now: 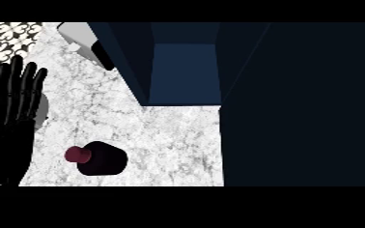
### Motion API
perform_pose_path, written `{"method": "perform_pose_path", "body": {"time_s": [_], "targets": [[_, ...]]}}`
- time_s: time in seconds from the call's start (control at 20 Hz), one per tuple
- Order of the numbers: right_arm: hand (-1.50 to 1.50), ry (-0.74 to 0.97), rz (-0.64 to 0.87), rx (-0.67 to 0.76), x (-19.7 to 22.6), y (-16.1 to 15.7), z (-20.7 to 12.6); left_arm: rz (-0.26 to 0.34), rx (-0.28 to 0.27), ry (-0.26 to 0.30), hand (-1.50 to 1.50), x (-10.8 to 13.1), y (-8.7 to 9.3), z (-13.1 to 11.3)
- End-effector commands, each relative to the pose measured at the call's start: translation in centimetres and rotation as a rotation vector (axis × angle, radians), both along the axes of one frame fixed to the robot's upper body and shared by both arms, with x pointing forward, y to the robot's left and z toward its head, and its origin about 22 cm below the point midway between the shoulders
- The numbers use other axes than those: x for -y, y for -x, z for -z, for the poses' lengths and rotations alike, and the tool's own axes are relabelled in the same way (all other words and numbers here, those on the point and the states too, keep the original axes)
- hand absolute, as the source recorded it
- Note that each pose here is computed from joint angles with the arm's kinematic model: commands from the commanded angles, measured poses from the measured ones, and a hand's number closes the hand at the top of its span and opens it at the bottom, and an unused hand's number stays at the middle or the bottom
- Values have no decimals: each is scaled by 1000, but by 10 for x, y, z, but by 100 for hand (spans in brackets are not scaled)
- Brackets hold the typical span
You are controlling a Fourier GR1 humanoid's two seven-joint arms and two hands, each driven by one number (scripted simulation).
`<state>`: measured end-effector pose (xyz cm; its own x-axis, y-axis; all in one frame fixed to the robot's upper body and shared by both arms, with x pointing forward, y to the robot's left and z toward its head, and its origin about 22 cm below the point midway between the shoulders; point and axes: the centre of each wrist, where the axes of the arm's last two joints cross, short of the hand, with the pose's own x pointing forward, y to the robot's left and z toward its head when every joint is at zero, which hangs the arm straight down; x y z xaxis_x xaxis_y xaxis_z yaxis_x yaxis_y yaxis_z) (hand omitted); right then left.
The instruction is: Pick up the wine, place it into the cabinet and close the cabinet
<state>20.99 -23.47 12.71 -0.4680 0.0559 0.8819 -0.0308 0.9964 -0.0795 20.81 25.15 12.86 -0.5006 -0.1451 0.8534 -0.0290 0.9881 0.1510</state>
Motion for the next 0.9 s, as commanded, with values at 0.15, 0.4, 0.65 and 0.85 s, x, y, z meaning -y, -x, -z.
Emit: {"method": "perform_pose_path", "body": {"time_s": [0.15,0.4,0.65,0.85], "targets": [[-150,28,44,53,14,20,-2,75,33,11,-150,3,-16,5],[-150,-10,-233,-124,-2,36,9,210,-219,341,-150,33,-16,22],[-150,-15,-232,-130,0,50,-5,237,-243,352,-150,45,-4,6],[-150,-2,-257,-145,20,76,-31,219,-242,374,-150,69,5,-13]]}}
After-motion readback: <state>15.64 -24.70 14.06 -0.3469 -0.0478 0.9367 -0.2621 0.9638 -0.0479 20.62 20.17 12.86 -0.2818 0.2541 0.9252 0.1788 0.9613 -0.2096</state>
